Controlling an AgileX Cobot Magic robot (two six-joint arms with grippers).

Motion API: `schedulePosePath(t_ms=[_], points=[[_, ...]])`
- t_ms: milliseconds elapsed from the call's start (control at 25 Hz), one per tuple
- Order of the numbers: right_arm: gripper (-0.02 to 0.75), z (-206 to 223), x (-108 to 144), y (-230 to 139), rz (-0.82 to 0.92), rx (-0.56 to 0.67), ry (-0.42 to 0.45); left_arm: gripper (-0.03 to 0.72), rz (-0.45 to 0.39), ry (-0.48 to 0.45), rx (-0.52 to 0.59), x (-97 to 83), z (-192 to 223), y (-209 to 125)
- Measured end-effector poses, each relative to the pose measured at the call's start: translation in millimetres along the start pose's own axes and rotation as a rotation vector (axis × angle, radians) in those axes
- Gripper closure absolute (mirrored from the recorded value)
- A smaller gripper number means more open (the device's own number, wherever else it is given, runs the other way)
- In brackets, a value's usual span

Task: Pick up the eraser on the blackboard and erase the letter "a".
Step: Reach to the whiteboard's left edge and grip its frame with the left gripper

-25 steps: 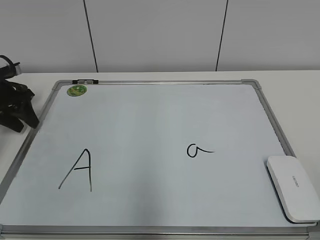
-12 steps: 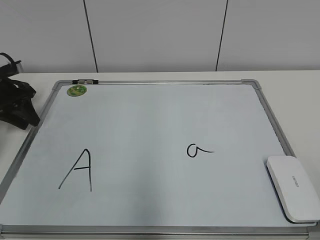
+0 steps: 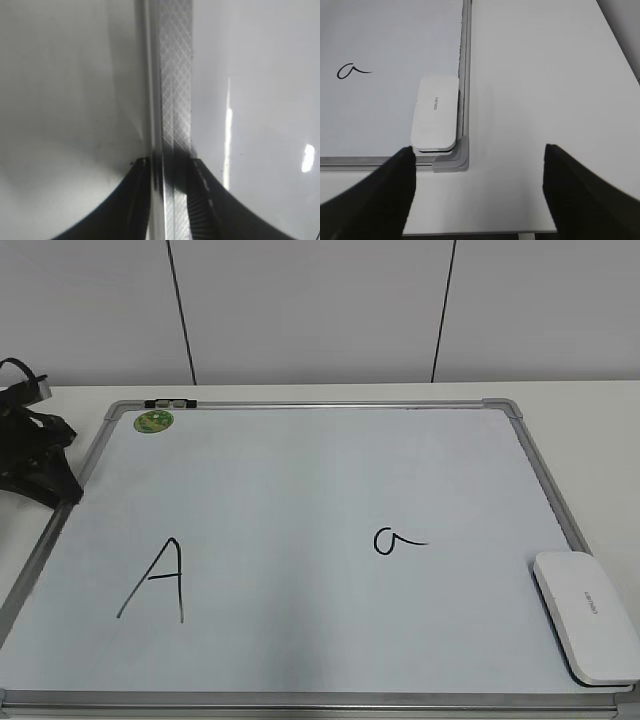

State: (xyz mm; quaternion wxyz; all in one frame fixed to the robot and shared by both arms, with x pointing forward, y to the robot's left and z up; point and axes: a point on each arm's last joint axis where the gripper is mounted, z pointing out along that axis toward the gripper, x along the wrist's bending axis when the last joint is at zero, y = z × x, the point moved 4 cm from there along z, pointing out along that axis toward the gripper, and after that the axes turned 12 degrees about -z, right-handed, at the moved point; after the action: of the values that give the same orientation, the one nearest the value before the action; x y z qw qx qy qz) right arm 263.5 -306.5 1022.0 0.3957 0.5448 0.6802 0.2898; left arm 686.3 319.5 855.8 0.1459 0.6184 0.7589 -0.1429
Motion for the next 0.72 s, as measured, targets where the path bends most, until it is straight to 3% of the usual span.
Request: schedulePosePath(t_ms=[240,720], points=[[0.151,0.0,0.0,0.0,0.000,0.000,0.000,0.641,-0.001,-0.004,0.000,-0.6,-1.2,0.5],[0.151,-5.9,-0.2,6.2,0.007,-0.024,0.007,0.655,0.000,-0.003,0.002,-0.4,-1.2,0.2]])
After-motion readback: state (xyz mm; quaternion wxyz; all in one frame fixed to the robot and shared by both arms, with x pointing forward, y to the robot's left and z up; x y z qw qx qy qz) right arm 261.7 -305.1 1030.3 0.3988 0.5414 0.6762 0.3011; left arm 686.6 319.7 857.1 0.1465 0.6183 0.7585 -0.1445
